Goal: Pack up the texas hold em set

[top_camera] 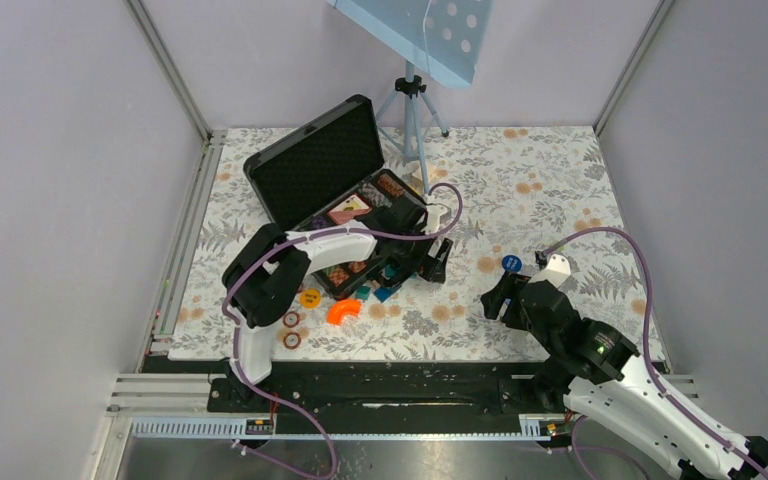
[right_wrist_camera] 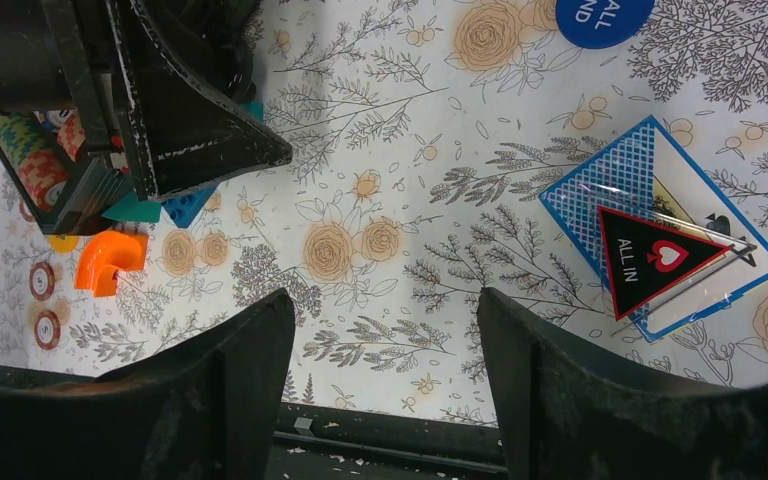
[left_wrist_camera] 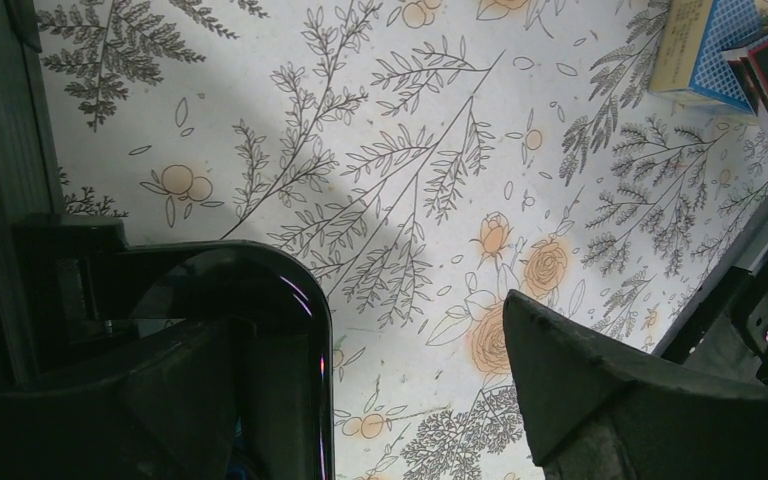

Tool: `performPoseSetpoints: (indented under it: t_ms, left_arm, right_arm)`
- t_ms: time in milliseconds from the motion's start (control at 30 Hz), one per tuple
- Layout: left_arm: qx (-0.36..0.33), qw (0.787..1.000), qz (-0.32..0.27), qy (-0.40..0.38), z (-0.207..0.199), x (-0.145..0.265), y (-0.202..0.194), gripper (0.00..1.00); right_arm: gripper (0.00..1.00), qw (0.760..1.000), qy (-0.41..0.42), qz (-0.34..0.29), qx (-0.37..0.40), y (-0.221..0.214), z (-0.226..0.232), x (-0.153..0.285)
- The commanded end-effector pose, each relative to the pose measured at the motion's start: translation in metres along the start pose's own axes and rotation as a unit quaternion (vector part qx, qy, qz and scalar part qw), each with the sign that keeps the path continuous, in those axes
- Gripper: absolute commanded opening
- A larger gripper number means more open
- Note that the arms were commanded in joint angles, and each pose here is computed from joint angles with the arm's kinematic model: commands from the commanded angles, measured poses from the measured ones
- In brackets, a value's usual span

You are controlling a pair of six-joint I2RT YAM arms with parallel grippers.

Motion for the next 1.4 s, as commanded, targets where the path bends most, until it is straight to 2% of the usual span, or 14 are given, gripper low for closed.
performPoseSetpoints:
  t_ms: [0, 167, 300, 400, 600, 1067, 1200, 1367]
  left_arm:
    - [0.001, 0.986, 0.105, -0.127, -0.057, -0.015, -0.062, 0.88]
    - [0.014, 0.988, 0.095, -0.12, -0.058, -0.02, -0.065, 0.89]
    - [0.015, 0.994, 0.06, -0.093, -0.053, -0.016, -0.05, 0.92]
    - [0.021, 0.996, 0.027, -0.08, -0.049, -0.005, -0.031, 0.97]
    - [0.018, 0.999, -0.011, -0.033, -0.036, 0.021, 0.001, 0.98]
    - [-0.014, 0.996, -0.053, 0.076, -0.019, 0.061, 0.016, 0.99]
    - [-0.017, 0.995, -0.067, 0.075, -0.024, 0.071, 0.021, 0.99]
    - [-0.027, 0.989, -0.117, 0.082, -0.038, 0.109, 0.037, 0.99]
  right_arm:
    - [0.74, 0.999, -0.023, -0.021, -0.009, 0.006, -0.007, 0.0]
    - [0.74, 0.998, -0.051, -0.026, -0.02, 0.005, -0.016, 0.0]
    - [0.74, 0.998, -0.056, -0.029, -0.025, 0.006, -0.018, 0.002]
    - [0.74, 0.998, -0.056, -0.033, -0.025, 0.008, -0.017, 0.003]
    - [0.74, 0.998, -0.055, -0.034, -0.021, 0.013, -0.015, 0.005]
    - [0.74, 0.997, -0.067, -0.038, -0.014, 0.023, -0.012, 0.005]
    - [0.74, 0.997, -0.067, -0.042, -0.012, 0.025, -0.012, 0.007]
    - [0.74, 0.995, -0.09, -0.043, -0.007, 0.029, -0.016, 0.008]
Point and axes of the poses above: each gripper's point midway between its finger pads, its own x axis back along the fingers, its own z axis along the line the jaws close on, y = z × x, the point moved 4 cm from there along x, back along the fingers, and after that the axes turned 9 degrees about x, right-handed, at the moved point
